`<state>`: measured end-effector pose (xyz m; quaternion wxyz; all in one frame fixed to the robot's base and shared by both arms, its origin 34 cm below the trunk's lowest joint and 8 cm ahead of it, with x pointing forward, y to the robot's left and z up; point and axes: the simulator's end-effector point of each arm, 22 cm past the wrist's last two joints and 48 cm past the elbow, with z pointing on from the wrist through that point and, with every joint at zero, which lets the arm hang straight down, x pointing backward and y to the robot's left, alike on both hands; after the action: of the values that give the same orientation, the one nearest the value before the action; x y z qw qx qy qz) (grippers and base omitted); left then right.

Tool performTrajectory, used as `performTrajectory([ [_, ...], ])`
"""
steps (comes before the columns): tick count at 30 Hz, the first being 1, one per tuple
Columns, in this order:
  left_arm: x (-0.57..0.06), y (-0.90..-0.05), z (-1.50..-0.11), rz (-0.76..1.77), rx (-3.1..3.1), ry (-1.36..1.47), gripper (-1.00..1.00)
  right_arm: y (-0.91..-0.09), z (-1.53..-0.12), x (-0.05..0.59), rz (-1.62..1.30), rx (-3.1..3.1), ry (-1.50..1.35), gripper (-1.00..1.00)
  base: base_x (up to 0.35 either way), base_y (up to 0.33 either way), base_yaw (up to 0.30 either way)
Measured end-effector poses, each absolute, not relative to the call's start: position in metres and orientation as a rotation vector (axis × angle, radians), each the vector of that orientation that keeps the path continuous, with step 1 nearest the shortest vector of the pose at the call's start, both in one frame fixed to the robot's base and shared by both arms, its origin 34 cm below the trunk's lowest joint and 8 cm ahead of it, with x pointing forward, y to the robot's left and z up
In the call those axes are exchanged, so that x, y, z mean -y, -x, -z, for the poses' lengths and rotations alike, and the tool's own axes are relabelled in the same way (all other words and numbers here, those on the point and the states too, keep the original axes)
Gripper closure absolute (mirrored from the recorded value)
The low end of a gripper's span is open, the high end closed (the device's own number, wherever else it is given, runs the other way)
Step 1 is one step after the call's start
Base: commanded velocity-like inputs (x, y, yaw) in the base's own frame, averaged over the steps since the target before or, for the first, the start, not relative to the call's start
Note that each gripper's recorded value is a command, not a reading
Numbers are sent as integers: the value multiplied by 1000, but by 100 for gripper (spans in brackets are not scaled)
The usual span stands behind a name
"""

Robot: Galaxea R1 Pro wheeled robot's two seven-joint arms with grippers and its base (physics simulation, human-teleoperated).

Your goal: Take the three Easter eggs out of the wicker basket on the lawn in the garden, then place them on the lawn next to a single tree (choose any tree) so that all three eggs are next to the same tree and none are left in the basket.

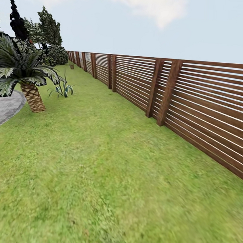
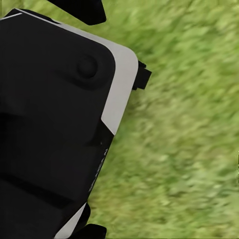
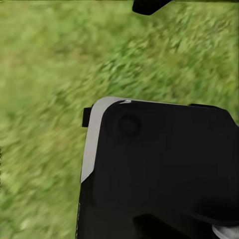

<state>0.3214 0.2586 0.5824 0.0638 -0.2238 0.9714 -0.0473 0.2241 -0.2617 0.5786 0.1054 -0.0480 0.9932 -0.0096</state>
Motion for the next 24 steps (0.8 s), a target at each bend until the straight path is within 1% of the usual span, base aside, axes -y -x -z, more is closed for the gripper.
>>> performTrajectory([
  [2,-259,-321,-582,143,-2934,676,-100,-224,-579,262,29,-2926,142,-100,0,0,155],
  [13,-259,-316,-580,139,-2947,680,-100,-219,-577,263,30,-2941,142,-100,0,0,64],
  [19,-259,-314,-579,137,-2951,681,-100,-217,-577,263,30,-2945,142,-100,0,0,20],
  [24,-259,-314,-579,137,-2951,681,-100,-217,-577,262,28,-2945,140,-100,0,0,221],
])
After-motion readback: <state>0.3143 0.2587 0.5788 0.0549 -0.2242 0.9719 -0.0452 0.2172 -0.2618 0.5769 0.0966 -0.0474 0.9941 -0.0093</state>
